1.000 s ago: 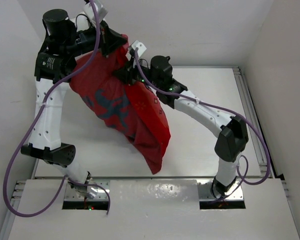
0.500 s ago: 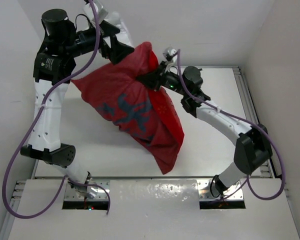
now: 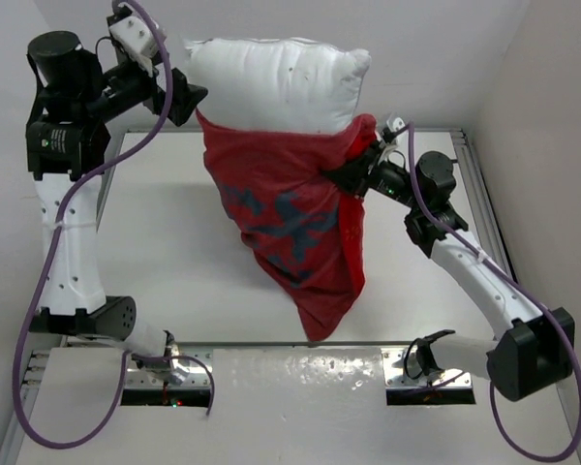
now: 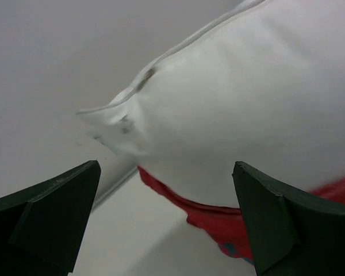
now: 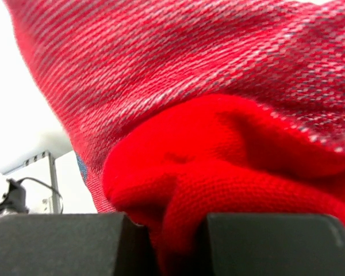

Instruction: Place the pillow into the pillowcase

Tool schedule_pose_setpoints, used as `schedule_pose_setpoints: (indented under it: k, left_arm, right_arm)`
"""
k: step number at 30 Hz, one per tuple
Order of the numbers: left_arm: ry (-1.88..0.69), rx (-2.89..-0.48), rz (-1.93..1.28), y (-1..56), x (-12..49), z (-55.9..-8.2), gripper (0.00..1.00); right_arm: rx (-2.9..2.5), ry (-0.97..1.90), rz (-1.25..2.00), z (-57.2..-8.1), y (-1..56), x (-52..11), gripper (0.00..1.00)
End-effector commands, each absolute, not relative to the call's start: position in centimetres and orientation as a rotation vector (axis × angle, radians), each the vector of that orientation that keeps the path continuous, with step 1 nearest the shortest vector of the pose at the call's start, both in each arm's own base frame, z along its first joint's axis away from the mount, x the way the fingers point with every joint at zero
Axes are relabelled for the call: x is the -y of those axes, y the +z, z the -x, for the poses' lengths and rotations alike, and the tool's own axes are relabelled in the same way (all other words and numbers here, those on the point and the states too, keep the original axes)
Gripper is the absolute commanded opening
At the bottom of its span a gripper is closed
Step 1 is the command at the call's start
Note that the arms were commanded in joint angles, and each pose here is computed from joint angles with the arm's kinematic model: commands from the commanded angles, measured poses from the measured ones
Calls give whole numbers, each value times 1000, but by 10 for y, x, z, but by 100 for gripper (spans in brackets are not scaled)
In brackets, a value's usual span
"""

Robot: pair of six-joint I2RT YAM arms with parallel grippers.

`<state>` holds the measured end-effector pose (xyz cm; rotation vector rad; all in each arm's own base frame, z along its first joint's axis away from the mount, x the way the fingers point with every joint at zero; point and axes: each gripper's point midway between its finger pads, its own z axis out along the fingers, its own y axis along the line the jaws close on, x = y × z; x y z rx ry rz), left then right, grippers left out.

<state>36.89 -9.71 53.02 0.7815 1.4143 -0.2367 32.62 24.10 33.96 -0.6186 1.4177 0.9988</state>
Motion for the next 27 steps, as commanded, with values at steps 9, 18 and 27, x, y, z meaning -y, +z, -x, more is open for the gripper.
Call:
schedule_pose_setpoints:
  k: [9, 18, 27]
  left_arm:
    - [-544, -1570, -820, 416, 28, -408, 100]
    - [-678, -1377, -1153, 370, 116, -380, 100]
    - [-836, -1312, -1078, 384, 148, -416, 100]
  right_arm:
    - [-1519, 1008, 619, -292, 301, -216, 0]
    - [-1591, 1018, 589, -295, 285, -217, 0]
    - [-1645, 952, 589, -297, 281, -215, 0]
